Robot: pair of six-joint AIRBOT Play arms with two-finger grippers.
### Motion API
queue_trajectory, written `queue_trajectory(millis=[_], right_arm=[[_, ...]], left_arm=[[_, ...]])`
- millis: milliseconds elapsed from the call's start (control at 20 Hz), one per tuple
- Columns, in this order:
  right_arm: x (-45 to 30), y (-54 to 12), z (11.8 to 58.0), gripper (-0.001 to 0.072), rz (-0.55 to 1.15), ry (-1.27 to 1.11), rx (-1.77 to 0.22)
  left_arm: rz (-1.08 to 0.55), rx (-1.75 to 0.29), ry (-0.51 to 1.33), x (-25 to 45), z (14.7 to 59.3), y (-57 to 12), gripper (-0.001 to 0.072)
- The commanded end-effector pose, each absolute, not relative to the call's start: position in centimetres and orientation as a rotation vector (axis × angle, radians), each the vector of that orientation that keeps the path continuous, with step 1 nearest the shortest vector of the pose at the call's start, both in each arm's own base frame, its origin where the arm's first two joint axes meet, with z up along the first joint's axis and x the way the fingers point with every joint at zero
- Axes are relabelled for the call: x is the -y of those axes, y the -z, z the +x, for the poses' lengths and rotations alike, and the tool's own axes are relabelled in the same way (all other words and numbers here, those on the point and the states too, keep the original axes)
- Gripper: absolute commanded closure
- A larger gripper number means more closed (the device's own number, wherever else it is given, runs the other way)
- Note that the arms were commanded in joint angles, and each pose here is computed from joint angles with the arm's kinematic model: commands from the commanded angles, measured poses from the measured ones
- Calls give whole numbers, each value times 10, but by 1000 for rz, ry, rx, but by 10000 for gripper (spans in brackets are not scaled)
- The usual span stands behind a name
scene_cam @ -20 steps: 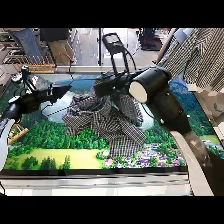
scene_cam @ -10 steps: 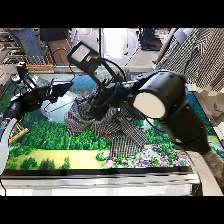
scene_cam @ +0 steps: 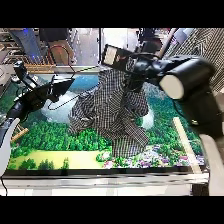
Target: Fold the clothes and pants, and hang the long-sleeved shirts on hangers.
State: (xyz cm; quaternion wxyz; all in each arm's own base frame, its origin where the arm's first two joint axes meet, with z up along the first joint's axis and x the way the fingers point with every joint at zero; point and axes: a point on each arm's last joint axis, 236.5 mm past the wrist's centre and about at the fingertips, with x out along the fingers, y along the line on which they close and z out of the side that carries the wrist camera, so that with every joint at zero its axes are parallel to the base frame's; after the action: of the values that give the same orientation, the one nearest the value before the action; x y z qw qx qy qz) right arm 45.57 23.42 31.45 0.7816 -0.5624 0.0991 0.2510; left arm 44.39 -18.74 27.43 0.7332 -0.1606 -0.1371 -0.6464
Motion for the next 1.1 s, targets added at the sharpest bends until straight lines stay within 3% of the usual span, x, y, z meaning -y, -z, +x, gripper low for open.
queue_trajectory(millis=[0,150,300,450,550,650,750,800,850,900,1050], right_arm=[[-254,-311,508,154,-1348,-487,-26],[-296,-302,522,211,-1235,-542,86],[-321,-274,525,287,-1201,-615,71],[-351,-267,509,436,-1139,-690,85],[-361,-272,500,491,-1139,-706,104],[-360,-269,496,684,-1145,-720,86],[-353,-258,492,685,-1183,-740,29],[-350,-253,490,686,-1196,-751,2],[-343,-249,491,687,-1208,-749,-24],[-338,-246,491,688,-1210,-749,-45],[-314,-232,500,689,-1173,-736,-145]], left_arm=[[-348,304,1424,188,443,-274,697],[-315,267,1436,193,442,-264,697],[-312,264,1437,193,442,-263,697],[-312,254,1412,195,448,-262,697],[-312,233,1359,197,461,-259,697],[-317,229,1330,197,468,-259,696],[-364,272,1292,188,475,-272,667],[-377,302,1246,178,483,-278,455],[-391,304,1171,162,499,-280,111],[-390,276,1108,146,512,-276,-5],[-327,156,1027,100,518,-261,-13]])
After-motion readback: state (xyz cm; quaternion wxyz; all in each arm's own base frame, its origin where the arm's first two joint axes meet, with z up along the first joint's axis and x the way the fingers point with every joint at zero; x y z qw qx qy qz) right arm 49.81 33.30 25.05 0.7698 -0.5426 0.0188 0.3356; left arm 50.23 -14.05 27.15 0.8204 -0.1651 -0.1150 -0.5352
